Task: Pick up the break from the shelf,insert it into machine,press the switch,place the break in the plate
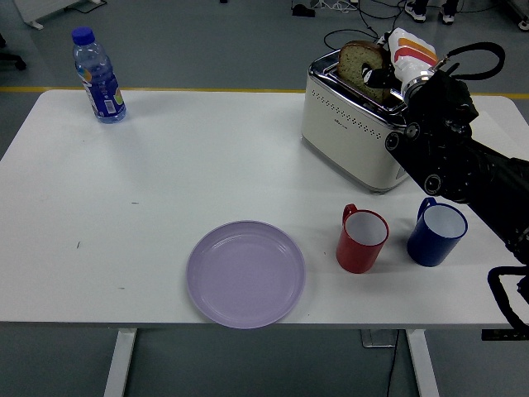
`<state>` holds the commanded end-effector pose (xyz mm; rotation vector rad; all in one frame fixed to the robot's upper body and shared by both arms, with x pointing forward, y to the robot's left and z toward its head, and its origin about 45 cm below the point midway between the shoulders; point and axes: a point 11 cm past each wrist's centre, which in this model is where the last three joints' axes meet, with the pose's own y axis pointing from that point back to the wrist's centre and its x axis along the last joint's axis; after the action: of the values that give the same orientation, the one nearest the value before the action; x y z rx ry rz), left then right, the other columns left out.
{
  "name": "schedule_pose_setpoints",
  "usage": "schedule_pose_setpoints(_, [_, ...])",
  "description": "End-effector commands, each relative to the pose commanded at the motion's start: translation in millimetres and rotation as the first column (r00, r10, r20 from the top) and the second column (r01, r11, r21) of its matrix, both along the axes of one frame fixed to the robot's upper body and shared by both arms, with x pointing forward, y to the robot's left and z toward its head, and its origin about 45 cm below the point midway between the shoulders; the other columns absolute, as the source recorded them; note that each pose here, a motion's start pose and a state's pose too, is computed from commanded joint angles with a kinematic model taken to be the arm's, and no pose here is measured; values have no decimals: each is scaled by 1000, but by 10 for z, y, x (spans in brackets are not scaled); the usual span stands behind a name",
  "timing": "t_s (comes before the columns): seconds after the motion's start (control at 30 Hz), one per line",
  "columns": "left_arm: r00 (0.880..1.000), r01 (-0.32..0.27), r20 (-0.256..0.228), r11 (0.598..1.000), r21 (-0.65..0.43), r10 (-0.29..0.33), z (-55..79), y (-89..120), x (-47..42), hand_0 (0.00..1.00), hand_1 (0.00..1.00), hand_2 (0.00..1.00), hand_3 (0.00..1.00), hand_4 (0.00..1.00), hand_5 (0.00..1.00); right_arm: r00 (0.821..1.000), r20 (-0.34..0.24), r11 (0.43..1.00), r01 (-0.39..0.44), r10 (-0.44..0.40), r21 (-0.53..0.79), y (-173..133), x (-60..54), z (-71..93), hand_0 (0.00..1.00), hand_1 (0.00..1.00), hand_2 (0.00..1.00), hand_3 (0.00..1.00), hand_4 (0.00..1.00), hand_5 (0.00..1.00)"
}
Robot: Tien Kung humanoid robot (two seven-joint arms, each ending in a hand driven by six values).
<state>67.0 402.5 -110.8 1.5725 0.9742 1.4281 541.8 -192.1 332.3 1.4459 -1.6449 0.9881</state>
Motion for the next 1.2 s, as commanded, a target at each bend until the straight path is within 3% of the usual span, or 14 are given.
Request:
schedule_pose_setpoints(0.4, [1000, -6, 0, 1000, -1, 6, -4, -4, -15, 420, 475, 502, 568, 368, 998, 997, 78, 998, -8, 4, 57, -17, -37, 179, 279, 304, 382, 454, 595, 123])
schedule_pose_setpoints(0.77, [1000, -16, -6, 1000, -4, 15, -13, -13, -59, 420, 475, 504, 567, 365, 998, 974, 222, 989, 2, -36, 151, -219, -105, 617, 269, 307, 384, 457, 565, 90])
schedule_pose_setpoints(0.97, [1000, -19, -12, 1000, -7, 19, -21, -23, -93, 420, 476, 505, 567, 364, 998, 960, 276, 968, -17, -55, 251, -294, -208, 808, 244, 296, 381, 456, 551, 82])
schedule_pose_setpoints(1.2, [1000, -25, -15, 1000, -10, 25, -28, -34, -121, 419, 476, 505, 568, 363, 998, 964, 266, 932, -72, -27, 357, -303, -388, 831, 221, 285, 377, 455, 552, 79])
